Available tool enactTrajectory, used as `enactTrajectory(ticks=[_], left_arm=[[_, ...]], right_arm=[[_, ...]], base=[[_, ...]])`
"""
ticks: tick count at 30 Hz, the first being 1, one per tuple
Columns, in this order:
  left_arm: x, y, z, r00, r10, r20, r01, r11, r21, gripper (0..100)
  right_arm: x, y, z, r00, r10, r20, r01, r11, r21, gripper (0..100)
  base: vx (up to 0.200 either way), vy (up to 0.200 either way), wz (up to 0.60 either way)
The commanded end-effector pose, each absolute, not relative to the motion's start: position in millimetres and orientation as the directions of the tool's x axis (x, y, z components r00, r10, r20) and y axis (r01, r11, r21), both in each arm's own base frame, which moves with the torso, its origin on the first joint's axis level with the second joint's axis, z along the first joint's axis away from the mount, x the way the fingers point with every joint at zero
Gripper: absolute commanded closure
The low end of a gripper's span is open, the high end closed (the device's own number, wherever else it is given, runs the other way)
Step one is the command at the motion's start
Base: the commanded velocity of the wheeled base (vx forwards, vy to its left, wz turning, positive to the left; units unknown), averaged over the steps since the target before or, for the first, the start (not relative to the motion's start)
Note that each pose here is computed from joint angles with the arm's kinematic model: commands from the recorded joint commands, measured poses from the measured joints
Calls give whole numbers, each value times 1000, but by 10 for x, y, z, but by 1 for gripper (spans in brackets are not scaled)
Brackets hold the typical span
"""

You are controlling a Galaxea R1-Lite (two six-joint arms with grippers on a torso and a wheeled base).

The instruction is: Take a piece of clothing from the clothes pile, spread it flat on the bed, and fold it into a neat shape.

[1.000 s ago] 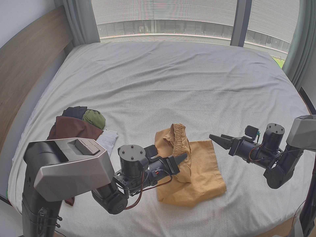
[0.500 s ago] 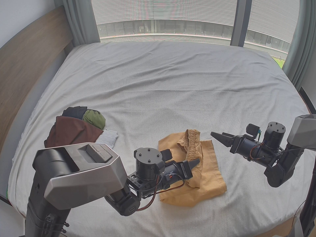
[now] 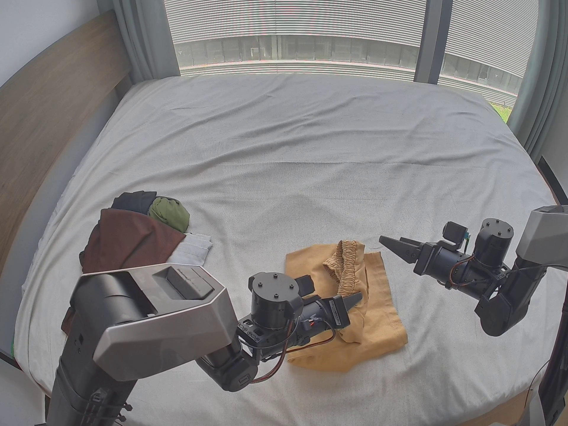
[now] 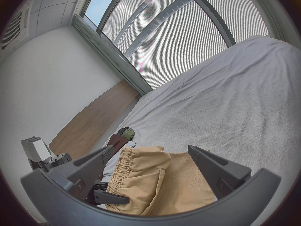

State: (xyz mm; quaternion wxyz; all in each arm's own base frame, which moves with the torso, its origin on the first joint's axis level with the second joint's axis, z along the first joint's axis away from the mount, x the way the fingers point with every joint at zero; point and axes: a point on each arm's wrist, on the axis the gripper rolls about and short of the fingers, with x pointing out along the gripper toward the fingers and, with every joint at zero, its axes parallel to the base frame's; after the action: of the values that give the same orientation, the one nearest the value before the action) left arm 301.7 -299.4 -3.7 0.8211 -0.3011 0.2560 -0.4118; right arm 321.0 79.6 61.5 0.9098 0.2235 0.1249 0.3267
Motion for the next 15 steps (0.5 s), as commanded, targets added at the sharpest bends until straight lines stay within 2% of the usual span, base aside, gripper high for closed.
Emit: enactTrajectory(ticks=[1, 2, 6, 15], left_arm=[[3022, -2993, -84, 529, -829, -181, 517, 484, -706, 100], [3022, -2993, -84, 529, -829, -181, 517, 484, -706, 0], [3035, -3005, -53, 533, -830, -164, 526, 477, -704, 0], [3129, -2873, -3, 603, -785, -141, 509, 515, -690, 0]], right_arm=[[3217, 801, 624, 755, 651, -77, -542, 685, 487, 0], [3217, 801, 624, 755, 651, -77, -542, 685, 487, 0], [3218, 802, 619, 755, 651, -78, -541, 686, 487, 0], [3211, 815, 586, 752, 653, -89, -538, 686, 490, 0]], base=[[0, 0, 0], [0, 0, 0], [0, 0, 0], [0, 0, 0]])
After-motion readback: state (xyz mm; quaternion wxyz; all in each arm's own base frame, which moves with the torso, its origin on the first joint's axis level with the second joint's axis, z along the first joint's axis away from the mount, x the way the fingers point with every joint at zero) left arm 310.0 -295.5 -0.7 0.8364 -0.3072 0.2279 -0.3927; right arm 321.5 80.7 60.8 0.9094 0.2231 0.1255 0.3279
